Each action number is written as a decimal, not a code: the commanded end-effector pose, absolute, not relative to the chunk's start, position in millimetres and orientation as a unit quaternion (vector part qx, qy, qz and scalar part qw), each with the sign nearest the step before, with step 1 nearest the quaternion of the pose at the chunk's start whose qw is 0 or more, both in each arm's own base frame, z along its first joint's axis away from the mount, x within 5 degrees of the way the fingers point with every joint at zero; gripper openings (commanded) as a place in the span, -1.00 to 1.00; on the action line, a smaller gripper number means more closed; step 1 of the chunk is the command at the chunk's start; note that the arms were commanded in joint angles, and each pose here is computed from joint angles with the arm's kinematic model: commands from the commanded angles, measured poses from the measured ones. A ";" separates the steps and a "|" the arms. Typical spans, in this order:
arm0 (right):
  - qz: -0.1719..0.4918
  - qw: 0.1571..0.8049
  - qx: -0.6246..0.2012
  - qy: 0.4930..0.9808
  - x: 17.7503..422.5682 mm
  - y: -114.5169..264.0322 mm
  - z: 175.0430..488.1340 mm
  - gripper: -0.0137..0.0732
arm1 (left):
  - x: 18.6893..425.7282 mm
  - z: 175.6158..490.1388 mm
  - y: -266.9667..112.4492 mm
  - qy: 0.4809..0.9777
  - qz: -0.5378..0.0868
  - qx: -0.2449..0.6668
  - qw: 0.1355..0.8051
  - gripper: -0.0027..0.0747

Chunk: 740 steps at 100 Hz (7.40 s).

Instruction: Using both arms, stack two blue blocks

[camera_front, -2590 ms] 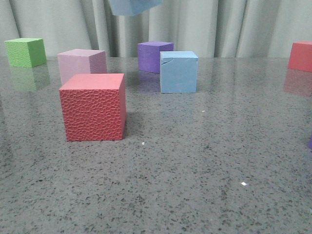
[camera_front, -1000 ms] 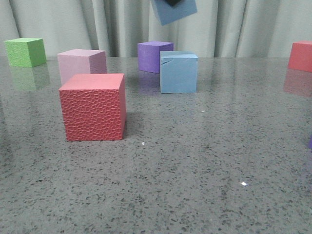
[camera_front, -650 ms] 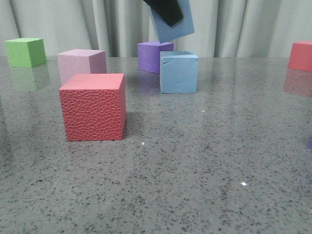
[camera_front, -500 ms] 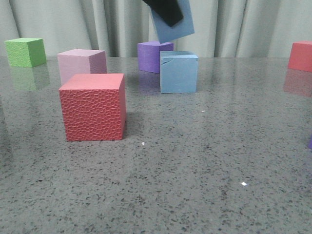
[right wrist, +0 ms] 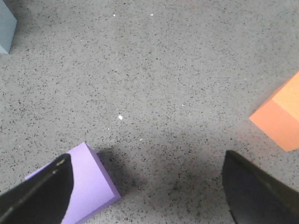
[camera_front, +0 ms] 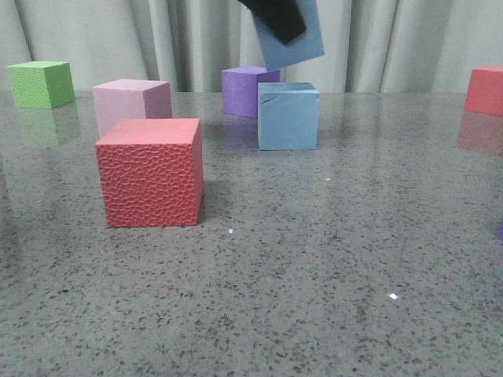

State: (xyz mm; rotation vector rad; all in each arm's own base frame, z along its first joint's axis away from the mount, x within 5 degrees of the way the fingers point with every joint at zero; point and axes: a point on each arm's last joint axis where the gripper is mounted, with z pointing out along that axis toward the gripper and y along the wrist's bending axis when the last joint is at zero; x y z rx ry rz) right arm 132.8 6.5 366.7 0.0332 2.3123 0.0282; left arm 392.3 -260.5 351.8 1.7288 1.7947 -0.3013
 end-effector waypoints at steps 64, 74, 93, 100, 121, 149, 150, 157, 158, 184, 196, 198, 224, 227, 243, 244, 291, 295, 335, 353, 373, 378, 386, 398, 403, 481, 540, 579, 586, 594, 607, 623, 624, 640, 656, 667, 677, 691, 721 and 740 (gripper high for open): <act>0.008 0.438 0.010 0.899 134.6 5.5 377.7 0.78 | 382.1 372.4 -259.4 0.669 -0.116 0.657 0.328 -0.10; 0.008 0.439 0.010 0.898 134.7 5.4 377.7 0.78 | 382.1 372.4 -259.4 0.671 -0.117 0.655 0.327 -0.10; 0.008 0.439 0.010 0.898 134.7 5.4 377.7 0.78 | 381.9 372.6 -259.7 0.674 -0.120 0.652 0.327 -0.10; 0.008 0.439 0.010 0.898 134.7 5.4 377.7 0.78 | 381.4 372.6 -260.3 0.674 -0.120 0.651 0.327 -0.10; 0.008 0.439 0.010 0.898 134.7 5.4 377.7 0.78 | 380.0 372.5 -262.5 0.674 -0.122 0.651 0.326 -0.10; 0.008 0.439 0.010 0.898 134.7 5.4 377.7 0.78 | 380.2 372.4 -262.2 0.676 -0.120 0.651 0.326 -0.10; 0.008 0.439 0.010 0.898 134.7 5.4 377.7 0.78 | 380.2 372.4 -262.2 0.676 -0.120 0.651 0.326 -0.10; 0.008 0.439 0.010 0.898 134.7 5.4 377.7 0.78 | 380.2 372.4 -262.2 0.676 -0.120 0.651 0.326 -0.09; 0.008 0.439 0.010 0.898 134.7 5.4 377.7 0.78 | 380.2 372.4 -262.2 0.676 -0.120 0.651 0.326 -0.09; 0.008 0.439 0.010 0.898 134.7 5.4 377.7 0.78 | 380.8 372.0 -261.4 0.680 -0.116 0.648 0.324 0.25; 0.008 0.439 0.010 0.898 134.7 5.4 377.7 0.78 | 381.0 371.8 -261.1 0.682 -0.114 0.646 0.323 0.30; 0.008 0.439 0.010 0.898 134.7 5.4 377.7 0.78 | 381.0 371.8 -261.1 0.682 -0.114 0.646 0.323 0.32; 0.008 0.439 0.010 0.899 134.6 5.4 377.7 0.78 | 381.0 371.8 -261.1 0.684 -0.115 0.644 0.323 0.49; 0.008 0.439 0.010 0.899 134.6 5.4 377.7 0.78 | 381.0 371.8 -261.1 0.684 -0.115 0.644 0.323 0.52; 0.008 0.437 0.010 0.899 134.5 5.4 377.5 0.78 | 381.0 371.8 -261.1 0.686 -0.116 0.642 0.323 0.63; 0.008 0.437 0.010 0.899 134.5 5.4 377.5 0.78 | 381.0 371.8 -261.1 0.686 -0.117 0.642 0.322 0.64; 0.008 0.437 0.010 0.899 134.5 5.4 377.5 0.78 | 373.7 389.5 -253.4 0.708 -0.109 0.613 0.334 0.78; 0.008 0.437 0.010 0.899 134.5 5.4 377.5 0.78 | 372.0 392.4 -252.9 0.707 -0.112 0.611 0.337 0.78; 0.008 0.437 0.010 0.899 134.5 5.4 377.5 0.78 | 350.9 437.6 -230.3 0.738 -0.127 0.545 0.377 0.78; 0.008 0.437 0.010 0.899 134.5 5.4 377.5 0.78 | 344.0 464.1 -200.6 0.778 -0.133 0.466 0.401 0.78; 0.008 0.437 0.010 0.899 134.5 5.4 377.5 0.78 | 340.8 489.5 -155.7 0.814 -0.125 0.372 0.429 0.78; 0.008 0.437 0.010 0.899 134.5 5.4 377.5 0.78 | 340.0 494.4 -145.0 0.822 -0.118 0.347 0.435 0.78; 0.008 0.437 0.010 0.899 134.5 5.4 377.5 0.78 | 337.4 501.2 -130.8 0.831 -0.116 0.317 0.442 0.77; 0.008 0.437 0.010 0.899 134.5 5.4 377.5 0.78 | 333.5 510.0 -113.7 0.837 -0.110 0.284 0.454 0.77; 0.008 0.437 0.010 0.899 134.5 5.4 377.5 0.78 | 329.7 514.5 -109.2 0.836 -0.106 0.280 0.460 0.75; 0.008 0.437 0.010 0.899 134.5 5.4 377.5 0.78 | 269.2 474.2 -56.3 0.863 -0.057 0.205 0.458 0.67; 0.008 0.440 0.010 0.898 134.9 5.5 378.0 0.78 | 172.6 392.7 -30.0 0.867 -0.062 0.129 0.477 0.67; 0.009 0.442 0.010 0.897 135.1 5.6 378.3 0.78 | 127.2 352.2 -25.2 0.866 -0.072 0.103 0.484 0.67; 0.009 0.442 0.010 0.897 135.1 5.6 378.3 0.78 | 122.3 345.2 -24.7 0.869 -0.078 0.093 0.480 0.67; 0.009 0.442 0.010 0.897 135.1 5.6 378.3 0.78 | 118.3 338.6 -24.4 0.872 -0.082 0.085 0.476 0.67; 0.010 0.443 0.010 0.896 134.1 5.9 378.7 0.78 | 116.0 333.8 -24.1 0.873 -0.082 0.084 0.473 0.67; 0.016 0.436 0.011 0.900 132.4 6.6 377.7 0.78 | 116.6 334.8 -24.0 0.870 -0.082 0.083 0.478 0.67; 0.017 0.435 0.012 0.900 132.2 6.8 377.5 0.78 | 116.6 334.8 -24.0 0.870 -0.082 0.083 0.479 0.67; 0.017 0.421 0.012 0.907 130.5 6.8 375.4 0.78 | 116.7 334.9 -24.0 0.870 -0.082 0.083 0.479 0.67; 0.017 0.417 0.013 0.909 130.0 6.8 374.8 0.78 | 116.7 334.9 -24.0 0.870 -0.082 0.083 0.479 0.67; 0.018 0.426 0.012 0.905 130.8 6.9 376.2 0.78 | 117.0 335.4 -23.9 0.868 -0.081 0.082 0.482 0.67; 0.019 0.436 0.012 0.900 130.3 6.9 376.9 0.78 | 117.1 335.5 -23.9 0.868 -0.081 0.082 0.483 0.67; 0.021 0.448 0.012 0.894 128.8 6.9 377.7 0.78 | 117.1 335.5 -23.9 0.868 -0.081 0.082 0.483 0.67; 0.021 0.448 0.012 0.894 127.2 6.8 377.9 0.77 | 117.2 335.7 -23.9 0.868 -0.081 0.082 0.484 0.67; 0.021 0.451 0.012 0.892 127.6 6.9 378.5 0.77 | 117.2 335.7 -23.9 0.868 -0.081 0.082 0.484 0.67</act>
